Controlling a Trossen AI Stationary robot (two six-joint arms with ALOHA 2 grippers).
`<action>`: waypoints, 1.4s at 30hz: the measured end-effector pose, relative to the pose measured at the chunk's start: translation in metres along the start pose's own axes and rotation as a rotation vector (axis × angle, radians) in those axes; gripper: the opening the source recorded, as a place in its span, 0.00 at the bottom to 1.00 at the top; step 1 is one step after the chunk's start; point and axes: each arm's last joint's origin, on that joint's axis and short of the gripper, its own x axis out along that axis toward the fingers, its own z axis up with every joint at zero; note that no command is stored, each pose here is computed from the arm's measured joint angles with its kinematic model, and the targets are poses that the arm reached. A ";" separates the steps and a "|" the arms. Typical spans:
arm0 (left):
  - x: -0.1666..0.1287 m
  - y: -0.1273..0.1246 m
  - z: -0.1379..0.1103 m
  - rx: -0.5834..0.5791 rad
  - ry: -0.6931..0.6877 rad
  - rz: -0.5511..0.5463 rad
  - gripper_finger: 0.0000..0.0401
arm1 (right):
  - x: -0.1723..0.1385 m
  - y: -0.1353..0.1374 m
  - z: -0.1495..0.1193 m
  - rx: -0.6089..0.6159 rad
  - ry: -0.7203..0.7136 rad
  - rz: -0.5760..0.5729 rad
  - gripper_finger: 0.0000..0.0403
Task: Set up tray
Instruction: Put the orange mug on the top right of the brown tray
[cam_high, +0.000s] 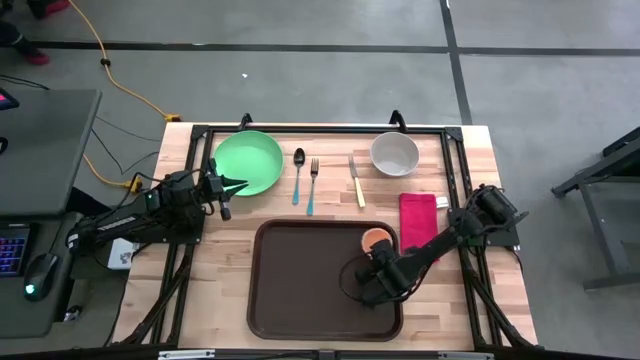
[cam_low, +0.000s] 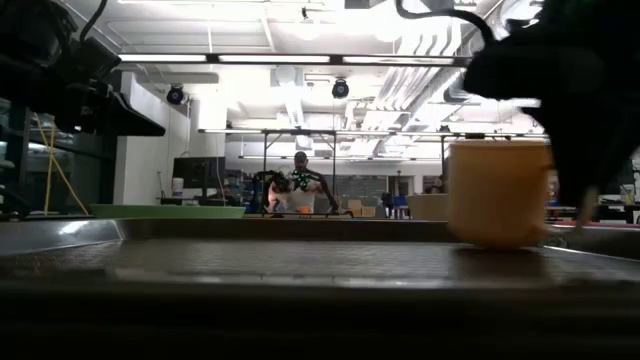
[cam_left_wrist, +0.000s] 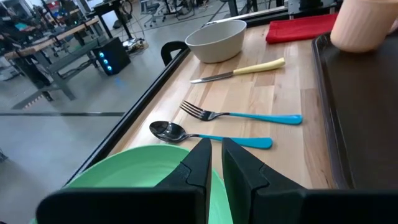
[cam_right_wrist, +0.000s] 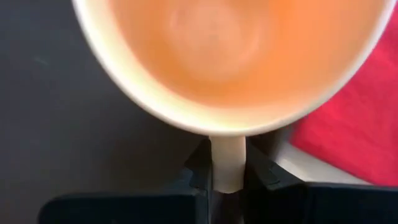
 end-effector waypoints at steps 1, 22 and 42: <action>0.000 0.000 0.000 0.010 0.000 0.000 0.17 | 0.000 -0.001 -0.001 -0.001 0.003 -0.010 0.06; 0.000 0.000 0.000 0.025 0.000 0.000 0.17 | -0.024 -0.017 0.024 0.024 0.005 0.000 0.06; 0.000 0.000 0.000 0.025 -0.001 -0.003 0.17 | -0.024 -0.016 0.024 0.034 0.046 0.002 0.20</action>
